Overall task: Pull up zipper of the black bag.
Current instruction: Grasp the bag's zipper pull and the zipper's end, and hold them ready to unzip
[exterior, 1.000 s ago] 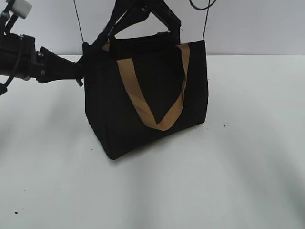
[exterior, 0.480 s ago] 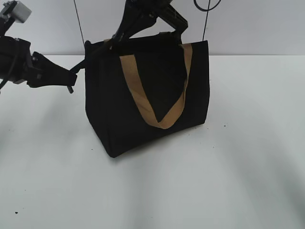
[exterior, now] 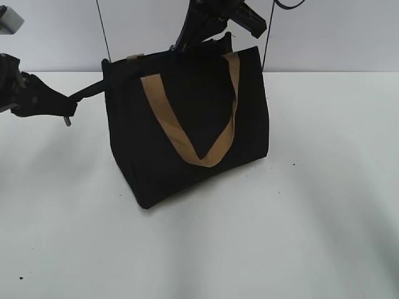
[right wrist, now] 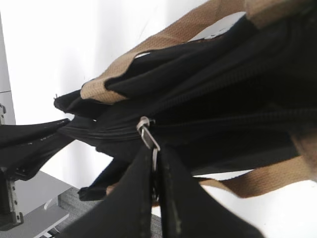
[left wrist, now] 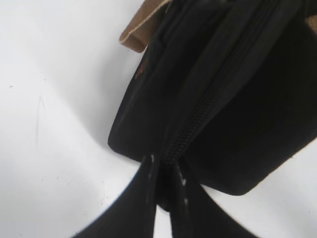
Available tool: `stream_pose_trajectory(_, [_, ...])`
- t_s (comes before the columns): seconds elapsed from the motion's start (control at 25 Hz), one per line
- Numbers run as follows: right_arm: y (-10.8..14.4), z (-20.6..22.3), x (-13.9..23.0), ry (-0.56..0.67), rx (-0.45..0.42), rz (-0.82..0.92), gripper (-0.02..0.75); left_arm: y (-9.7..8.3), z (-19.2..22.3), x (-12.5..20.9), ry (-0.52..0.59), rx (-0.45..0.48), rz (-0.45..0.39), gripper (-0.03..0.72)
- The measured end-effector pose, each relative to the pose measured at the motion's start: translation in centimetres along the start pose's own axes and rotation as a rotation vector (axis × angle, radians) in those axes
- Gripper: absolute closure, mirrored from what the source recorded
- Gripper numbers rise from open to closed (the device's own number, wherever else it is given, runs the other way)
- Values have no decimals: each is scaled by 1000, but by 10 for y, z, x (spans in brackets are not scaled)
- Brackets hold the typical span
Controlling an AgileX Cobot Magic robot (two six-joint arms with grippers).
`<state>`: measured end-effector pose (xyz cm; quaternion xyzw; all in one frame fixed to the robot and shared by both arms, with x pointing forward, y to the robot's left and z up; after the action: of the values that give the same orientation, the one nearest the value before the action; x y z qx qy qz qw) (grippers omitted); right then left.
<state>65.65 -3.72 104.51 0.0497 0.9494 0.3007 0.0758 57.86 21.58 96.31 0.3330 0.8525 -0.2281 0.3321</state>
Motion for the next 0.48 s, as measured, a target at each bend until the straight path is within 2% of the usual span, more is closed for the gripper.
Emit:
stream_pose_trajectory(0.16, [-3, 0, -2, -10, 19, -46, 748, 4, -7, 1, -10, -6, -24, 652])
stream_pose_trajectory(0.2, [-8, -2, -6, -30, 44, -64, 750, 4, -7, 1, -7, -8, -20, 652])
stream_pose_trajectory(0.28, [-35, -25, -32, -154, 162, -90, 751, 16, -10, 16, 50, -58, 5, 652])
stream_pose_trajectory(0.48, [-50, -36, -42, -169, 162, -49, 751, 11, -9, 10, 21, -37, -14, 652])
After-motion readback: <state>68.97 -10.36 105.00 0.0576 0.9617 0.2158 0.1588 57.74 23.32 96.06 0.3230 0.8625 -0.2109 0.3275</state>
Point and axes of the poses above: a point on each arm's last joint axis where the gripper is mounted, z pointing out along that axis toward the gripper, y along the wrist's bending axis when the last joint is at zero, x = y × z, the point moved 6 cm from there along z, pointing out along that axis toward the gripper, and after that the axes turned 4 degrees about z, right-handed, at the moved point
